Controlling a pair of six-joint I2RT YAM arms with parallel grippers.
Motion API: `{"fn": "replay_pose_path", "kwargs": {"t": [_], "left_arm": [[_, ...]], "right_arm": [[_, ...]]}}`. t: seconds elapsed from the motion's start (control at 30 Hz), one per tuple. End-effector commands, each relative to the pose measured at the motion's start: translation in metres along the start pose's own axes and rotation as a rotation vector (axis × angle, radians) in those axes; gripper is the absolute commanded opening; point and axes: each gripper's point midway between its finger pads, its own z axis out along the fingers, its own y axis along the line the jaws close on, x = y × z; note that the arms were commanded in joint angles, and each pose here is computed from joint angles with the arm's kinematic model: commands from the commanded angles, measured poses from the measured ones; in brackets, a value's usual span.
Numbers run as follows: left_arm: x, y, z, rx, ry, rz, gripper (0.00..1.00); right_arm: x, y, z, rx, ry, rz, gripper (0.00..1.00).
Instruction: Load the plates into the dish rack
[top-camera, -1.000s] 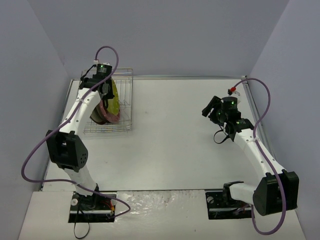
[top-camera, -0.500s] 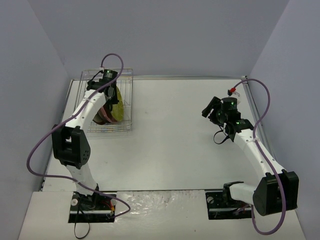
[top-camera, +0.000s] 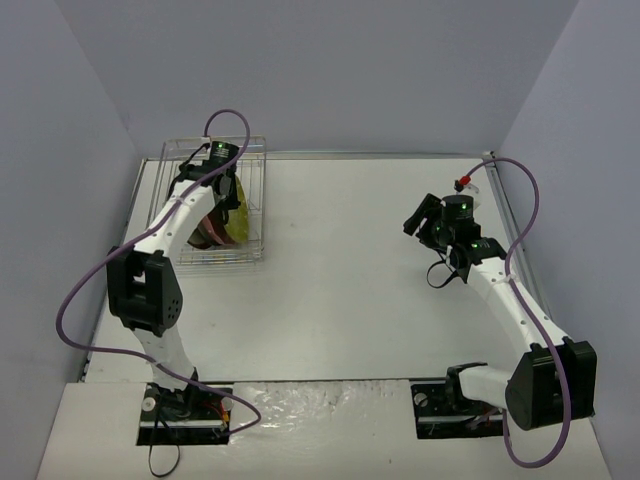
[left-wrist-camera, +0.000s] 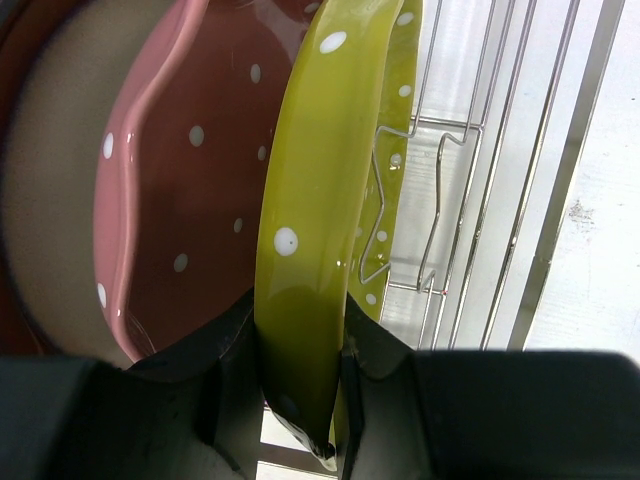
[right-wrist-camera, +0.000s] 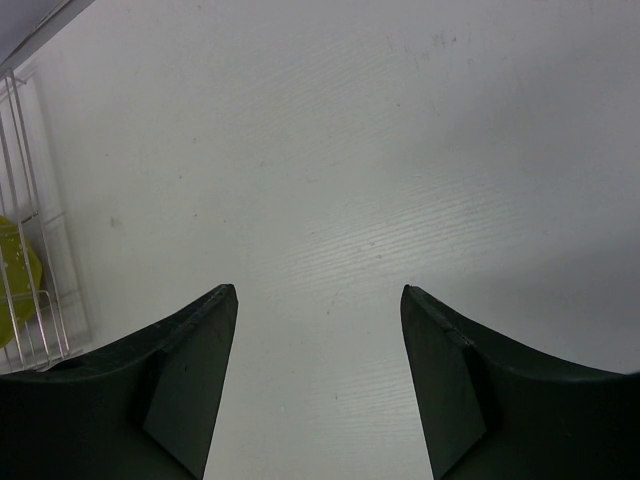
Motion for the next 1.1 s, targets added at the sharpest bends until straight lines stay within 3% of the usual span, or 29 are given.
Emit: {"fn": "replay_pose_path", "kwargs": {"t": [0.0,0.13,0.23,1.07], "left_arm": [[-0.045,-0.001,-0.022,-0.011,-0.159,-0.059,0.2],[-0.048,0.002,-0.027,-0.02,-0.169,-0.057,0.36],[-0.052,0.005,-0.032,-0.03,-0.176,-0.054,0.39],[-0.084,0.019,-0.122,0.003,-0.319,-0.054,0.44]], "right_arm": [[-0.017,0.01,0.001,-0.026,-0.065,-0.01,0.63],[-0.017,0.01,0.002,-0.025,-0.063,-0.01,0.63],[-0.016,0.01,0.002,-0.026,-0.063,-0.012,0.63],[-0.016,0.013,-0.001,-0.036,-0.067,-0.008,0.64]]}}
